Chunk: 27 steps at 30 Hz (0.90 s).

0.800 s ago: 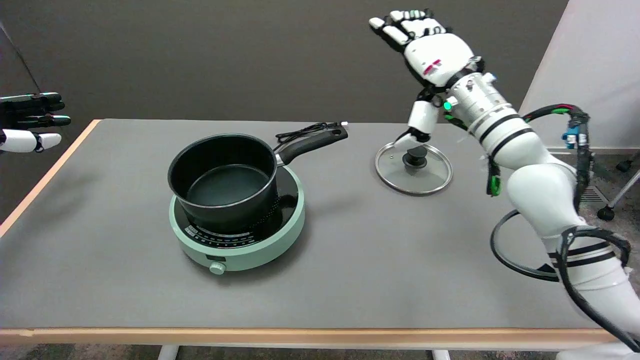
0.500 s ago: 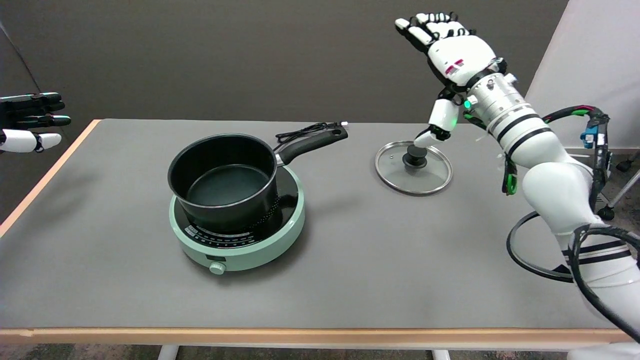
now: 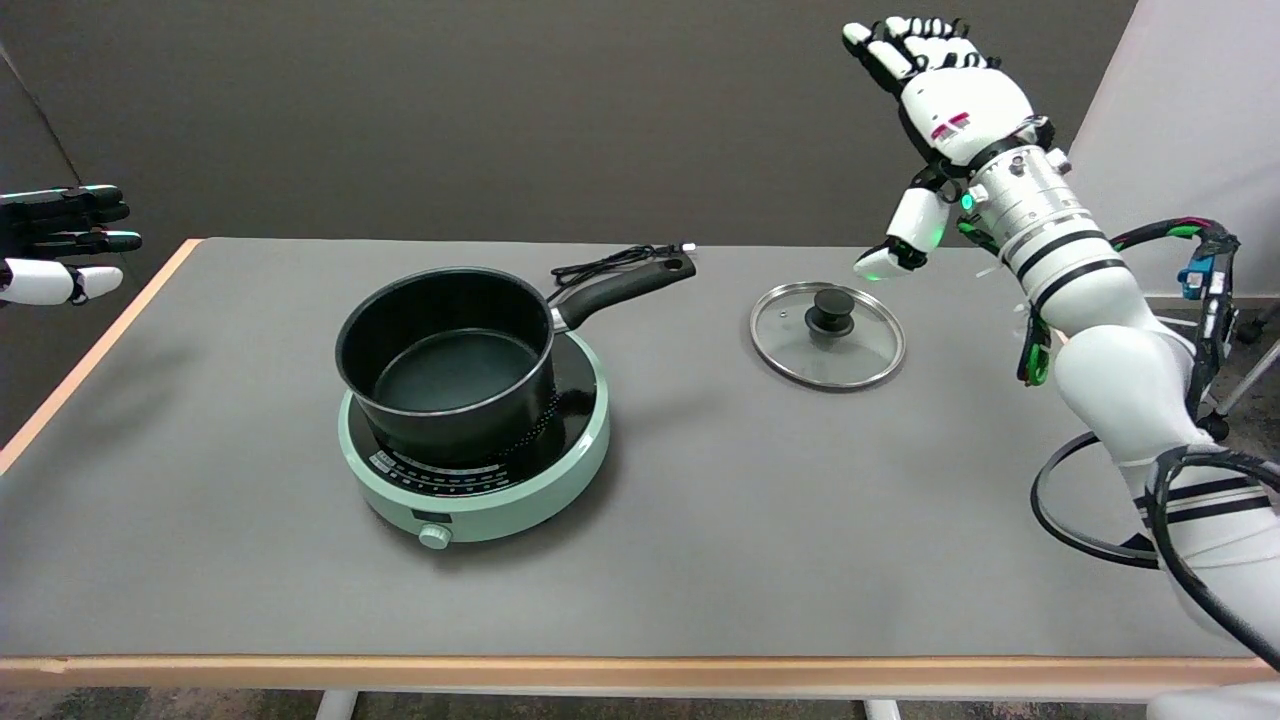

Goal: Pick up the pot lid.

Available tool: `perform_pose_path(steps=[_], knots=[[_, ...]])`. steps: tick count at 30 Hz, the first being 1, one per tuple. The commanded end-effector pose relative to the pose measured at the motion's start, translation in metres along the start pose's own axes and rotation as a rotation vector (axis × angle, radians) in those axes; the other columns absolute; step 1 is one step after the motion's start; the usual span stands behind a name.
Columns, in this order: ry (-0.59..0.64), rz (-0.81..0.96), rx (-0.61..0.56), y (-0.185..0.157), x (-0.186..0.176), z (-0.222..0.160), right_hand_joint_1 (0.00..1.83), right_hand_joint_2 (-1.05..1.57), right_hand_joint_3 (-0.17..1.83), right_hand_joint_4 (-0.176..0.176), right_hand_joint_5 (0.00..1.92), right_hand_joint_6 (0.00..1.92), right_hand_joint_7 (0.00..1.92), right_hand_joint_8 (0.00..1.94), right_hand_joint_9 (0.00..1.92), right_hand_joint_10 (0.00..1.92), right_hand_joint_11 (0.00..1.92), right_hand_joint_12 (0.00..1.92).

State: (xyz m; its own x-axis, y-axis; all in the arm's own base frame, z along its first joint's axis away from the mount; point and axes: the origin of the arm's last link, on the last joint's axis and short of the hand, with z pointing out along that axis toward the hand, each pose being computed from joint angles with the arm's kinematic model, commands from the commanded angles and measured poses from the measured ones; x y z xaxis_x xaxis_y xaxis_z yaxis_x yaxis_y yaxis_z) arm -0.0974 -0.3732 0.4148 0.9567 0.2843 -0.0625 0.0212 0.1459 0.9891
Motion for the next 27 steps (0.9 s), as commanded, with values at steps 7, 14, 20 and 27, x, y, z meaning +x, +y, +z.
perform_pose_path(steps=[7,14,20,27], knots=[[0.017,0.227,-0.136,0.036,-0.027,0.0,1.11,-0.71,1.19,0.176,0.01,0.01,0.01,0.01,0.01,0.01,0.01,0.01],[0.039,0.232,-0.161,0.045,-0.02,-0.005,1.11,-0.72,1.26,0.176,0.01,0.01,0.01,0.01,0.01,0.01,0.01,0.01],[0.067,0.218,-0.167,0.048,-0.014,-0.012,1.11,-0.73,1.31,0.176,0.01,0.01,0.01,0.01,0.01,0.01,0.01,0.01],[0.059,0.192,-0.166,0.05,-0.017,-0.013,1.13,-0.8,1.37,0.176,0.01,0.01,0.01,0.01,0.01,0.01,0.01,0.01]])
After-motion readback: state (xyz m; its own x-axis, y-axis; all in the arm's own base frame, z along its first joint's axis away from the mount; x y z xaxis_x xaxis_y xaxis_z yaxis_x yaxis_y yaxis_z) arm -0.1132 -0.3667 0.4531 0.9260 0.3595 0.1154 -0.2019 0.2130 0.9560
